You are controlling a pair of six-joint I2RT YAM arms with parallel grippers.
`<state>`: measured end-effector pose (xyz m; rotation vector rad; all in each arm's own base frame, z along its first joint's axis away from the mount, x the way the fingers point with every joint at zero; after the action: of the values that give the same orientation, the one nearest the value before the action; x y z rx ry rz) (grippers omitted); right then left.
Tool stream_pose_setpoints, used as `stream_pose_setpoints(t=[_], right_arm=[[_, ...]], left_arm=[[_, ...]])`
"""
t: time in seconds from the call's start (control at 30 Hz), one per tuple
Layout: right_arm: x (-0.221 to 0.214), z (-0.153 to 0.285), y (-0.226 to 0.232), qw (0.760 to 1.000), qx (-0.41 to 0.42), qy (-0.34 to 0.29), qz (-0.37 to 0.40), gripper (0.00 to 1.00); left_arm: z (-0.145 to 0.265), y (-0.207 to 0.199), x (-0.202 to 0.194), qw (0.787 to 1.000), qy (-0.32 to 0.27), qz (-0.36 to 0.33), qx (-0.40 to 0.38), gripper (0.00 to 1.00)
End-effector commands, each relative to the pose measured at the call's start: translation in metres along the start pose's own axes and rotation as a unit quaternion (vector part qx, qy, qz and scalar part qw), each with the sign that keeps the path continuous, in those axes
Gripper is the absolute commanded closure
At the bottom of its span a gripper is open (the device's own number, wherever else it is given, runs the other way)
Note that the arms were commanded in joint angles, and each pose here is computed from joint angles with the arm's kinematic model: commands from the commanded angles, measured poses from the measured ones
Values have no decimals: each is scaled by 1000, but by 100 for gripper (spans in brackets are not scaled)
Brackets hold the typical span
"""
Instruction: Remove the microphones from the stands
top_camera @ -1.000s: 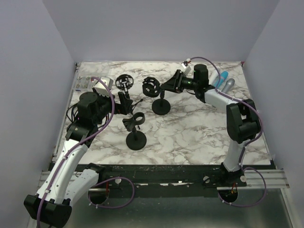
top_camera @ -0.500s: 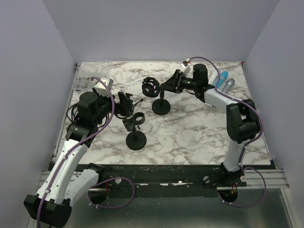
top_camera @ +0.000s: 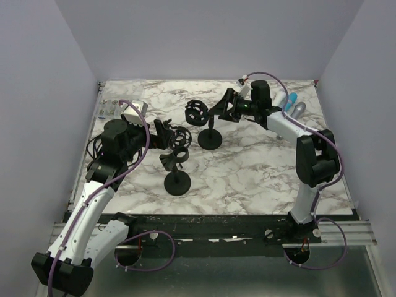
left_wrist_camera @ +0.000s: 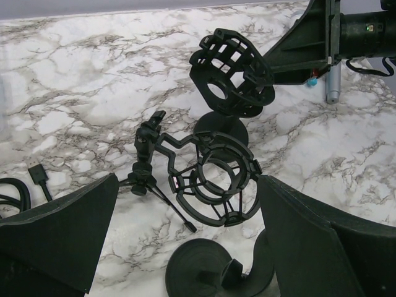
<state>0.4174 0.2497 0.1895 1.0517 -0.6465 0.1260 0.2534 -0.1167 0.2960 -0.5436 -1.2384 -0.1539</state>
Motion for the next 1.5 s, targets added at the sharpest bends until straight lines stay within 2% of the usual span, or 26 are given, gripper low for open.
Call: stream_pose_setpoints(t=[0.0,0.03,0.2,0.43,0.67,0.83,1.07,1.27,1.47], right_arm=[[11,16,5,998,-60,-7,33,5],[15,20,8,996,-72,-14,44,1],[30,60,17,979,-173,-59,89,0],[34,146,26,922,-331,-148,137,0],[15,222,54,879,-369,-255,162,0],[-5,247,62,871,-366,-280,171,0],[-24,245,64,890,-340,-261,156,0],[-26,263,63,874,-384,-259,151,0],[-30,277,77,869,-355,-293,183,0]], left_arm=[[-1,-1,11,1000,-14,-6,-1,1],[-1,-1,11,1000,-14,-6,-1,1],[3,-3,18,1000,-21,1,1,1],[30,-17,50,998,-70,0,-10,1],[51,-33,55,993,-100,33,-50,1],[66,-39,59,989,-129,39,-63,1],[82,-44,75,988,-139,30,-56,1],[87,-49,86,985,-158,37,-66,1],[95,-51,90,978,-192,27,-74,1]])
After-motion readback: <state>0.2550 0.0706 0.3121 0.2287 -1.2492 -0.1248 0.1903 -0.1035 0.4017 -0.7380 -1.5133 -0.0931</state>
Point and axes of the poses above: each gripper's point midway between its finger pads, its own z axis back along the fingers, its own y axis along the line the jaws close on, x = y × z, the point moved 4 cm from there along z, back along the fingers, and after that the axes turned 4 degrees about z, right-handed, at the moved point
